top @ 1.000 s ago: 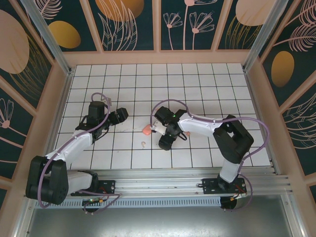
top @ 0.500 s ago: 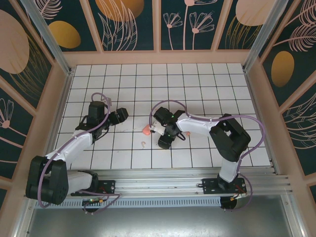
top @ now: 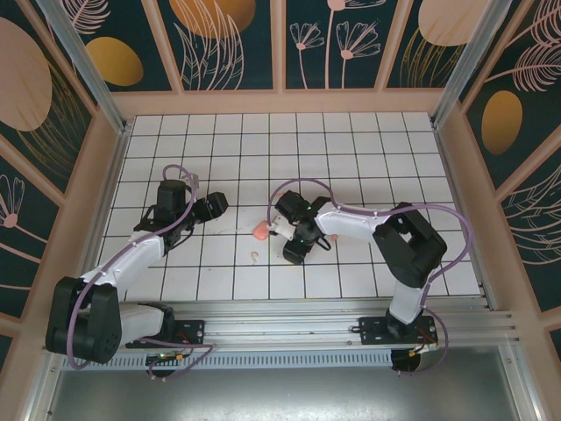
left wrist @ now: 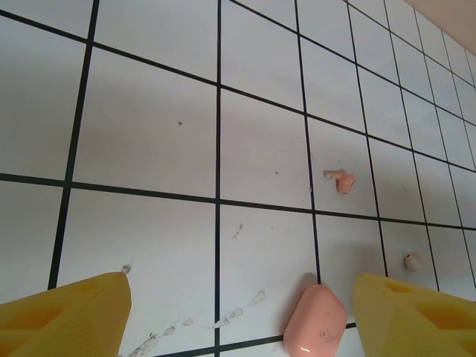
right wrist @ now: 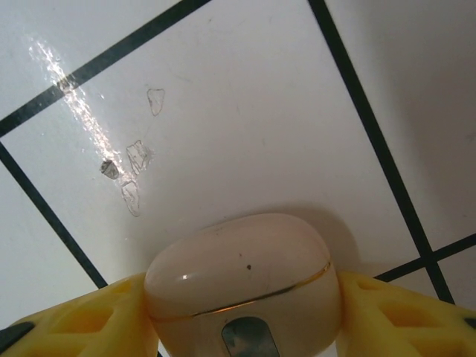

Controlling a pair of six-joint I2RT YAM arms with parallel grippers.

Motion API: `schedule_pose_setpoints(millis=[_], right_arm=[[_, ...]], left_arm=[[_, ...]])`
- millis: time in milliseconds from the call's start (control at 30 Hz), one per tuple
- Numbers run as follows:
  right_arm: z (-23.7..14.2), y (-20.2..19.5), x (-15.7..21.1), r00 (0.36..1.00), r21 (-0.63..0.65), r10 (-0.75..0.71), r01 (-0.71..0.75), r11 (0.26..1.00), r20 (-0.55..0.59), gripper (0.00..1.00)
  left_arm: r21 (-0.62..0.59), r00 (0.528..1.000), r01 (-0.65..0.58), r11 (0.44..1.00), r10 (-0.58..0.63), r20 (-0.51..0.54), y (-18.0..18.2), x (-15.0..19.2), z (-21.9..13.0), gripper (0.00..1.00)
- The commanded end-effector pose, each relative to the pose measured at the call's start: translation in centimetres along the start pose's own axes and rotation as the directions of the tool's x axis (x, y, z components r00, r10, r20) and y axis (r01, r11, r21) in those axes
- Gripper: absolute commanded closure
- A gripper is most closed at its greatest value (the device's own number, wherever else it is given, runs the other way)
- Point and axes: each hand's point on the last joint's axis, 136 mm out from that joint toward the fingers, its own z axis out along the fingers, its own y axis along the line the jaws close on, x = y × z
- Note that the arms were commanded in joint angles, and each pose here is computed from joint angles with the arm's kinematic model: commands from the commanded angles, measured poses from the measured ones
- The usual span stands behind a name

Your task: Insert wireless bluetooth earbuds into charging case

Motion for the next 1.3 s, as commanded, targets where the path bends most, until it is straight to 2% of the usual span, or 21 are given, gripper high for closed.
schedule_pose_setpoints(millis=[0,167,267,367,433,633,867,933,1100,1267], right_arm=[[-1.3,-0.7,-0.9,0.993,-0.007,0.081,-0.081,0.997,0.091,0.45],[-4.4,-1.8,-3.1,0.920,-0.117,0.259,-0.234,0.965,0.295,0.48],[-7.1,-2.7,-5.1,0.811,-0.237,0.421,-0.351,0.906,0.407,0.50],[-9.8,-2.8,-7.3,0.675,-0.387,0.563,-0.414,0.824,0.477,0.50],[-11.5,-3.0,-8.6,0.574,-0.489,0.655,-0.440,0.753,0.492,0.49],[-14.6,-3.8,-10.7,0.372,-0.656,0.811,-0.477,0.584,0.451,0.49],[-17.8,-3.4,-12.5,0.258,-0.802,0.889,-0.387,0.455,0.379,0.49],[-18.5,-3.4,-12.7,0.228,-0.830,0.904,-0.363,0.423,0.361,0.48],[-19.7,-3.7,-13.0,0.183,-0.854,0.917,-0.337,0.397,0.354,0.48],[-20.4,-3.5,-13.2,0.151,-0.872,0.926,-0.311,0.378,0.347,0.48]], left_arm=[[0.022,1.000,-0.029,0.999,0.029,0.005,-0.6,-0.3,-0.1,0.23],[0.066,0.996,-0.077,0.995,0.075,0.041,-1.6,-1.0,-0.6,0.25],[0.122,0.989,-0.132,0.984,0.122,0.084,-3.0,-1.5,-1.2,0.26],[0.159,0.977,-0.189,0.969,0.170,0.126,-4.3,-2.0,-1.7,0.27],[0.185,0.966,-0.236,0.954,0.210,0.151,-5.4,-2.1,-1.9,0.27],[0.275,0.913,-0.392,0.878,0.335,0.232,-8.7,-1.4,-2.8,0.27],[0.329,0.824,-0.551,0.767,0.438,0.360,-11.4,-0.8,-4.8,0.29],[0.354,0.787,-0.606,0.712,0.474,0.394,-12.2,-0.3,-5.5,0.33],[0.391,0.721,-0.691,0.608,0.541,0.432,-13.6,1.1,-5.9,0.36],[0.413,0.672,-0.740,0.531,0.577,0.464,-15.4,2.1,-6.0,0.36]])
